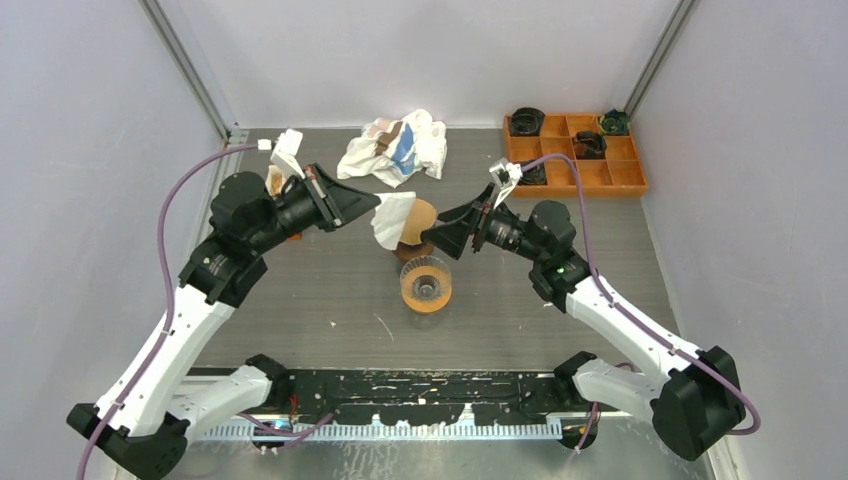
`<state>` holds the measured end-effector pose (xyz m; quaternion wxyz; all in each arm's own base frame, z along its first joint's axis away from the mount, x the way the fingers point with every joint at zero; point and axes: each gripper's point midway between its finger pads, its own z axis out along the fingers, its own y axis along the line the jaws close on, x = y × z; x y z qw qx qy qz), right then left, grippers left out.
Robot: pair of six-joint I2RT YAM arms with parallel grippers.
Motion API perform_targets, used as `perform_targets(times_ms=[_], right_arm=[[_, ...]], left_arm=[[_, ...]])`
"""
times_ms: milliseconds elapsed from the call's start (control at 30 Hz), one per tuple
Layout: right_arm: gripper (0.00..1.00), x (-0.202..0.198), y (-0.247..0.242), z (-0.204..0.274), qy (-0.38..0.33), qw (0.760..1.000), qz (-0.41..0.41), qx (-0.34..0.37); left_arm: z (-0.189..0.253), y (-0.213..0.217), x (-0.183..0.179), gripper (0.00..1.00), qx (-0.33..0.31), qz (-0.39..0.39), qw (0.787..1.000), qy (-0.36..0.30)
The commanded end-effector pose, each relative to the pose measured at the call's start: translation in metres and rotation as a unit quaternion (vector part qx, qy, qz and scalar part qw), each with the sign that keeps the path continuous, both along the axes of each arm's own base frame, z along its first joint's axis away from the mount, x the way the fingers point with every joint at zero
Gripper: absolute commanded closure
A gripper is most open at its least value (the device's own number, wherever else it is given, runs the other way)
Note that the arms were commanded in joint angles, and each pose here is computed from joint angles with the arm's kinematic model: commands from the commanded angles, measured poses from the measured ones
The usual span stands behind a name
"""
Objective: Place the coffee filter in the dripper
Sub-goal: Place the coffee filter in the coffee dripper.
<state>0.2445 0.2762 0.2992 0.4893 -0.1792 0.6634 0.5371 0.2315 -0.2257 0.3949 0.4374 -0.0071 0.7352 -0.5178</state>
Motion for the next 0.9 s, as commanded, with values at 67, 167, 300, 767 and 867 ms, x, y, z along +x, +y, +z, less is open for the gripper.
perform_targets(times_ms=[67, 167, 300, 767, 867], right_arm=[[0.02, -0.016, 0.008, 0.042, -0.06, 0.995, 0.04, 0.068], [0.02, -0.02, 0.009, 0.044, -0.067, 0.994, 0.052, 0.076], [0.03, -0.029, 0.011, 0.052, -0.078, 0.99, 0.077, 0.092], [0.37, -0.045, 0.011, 0.058, -0.08, 0.984, 0.115, 0.112], [0.44, -0.044, 0.011, 0.057, -0.077, 0.984, 0.113, 0.114]], left_arm=[[0.053, -0.021, -0.013, 1.0, -0.082, -0.018, 0.994, -0.07], [0.057, -0.028, -0.018, 1.0, -0.097, -0.024, 0.992, -0.075], [0.058, -0.034, -0.023, 1.0, -0.112, -0.034, 0.99, -0.075], [0.046, -0.028, -0.024, 1.0, -0.103, -0.02, 0.992, -0.07], [0.043, -0.025, -0.024, 1.0, -0.101, -0.012, 0.992, -0.07]])
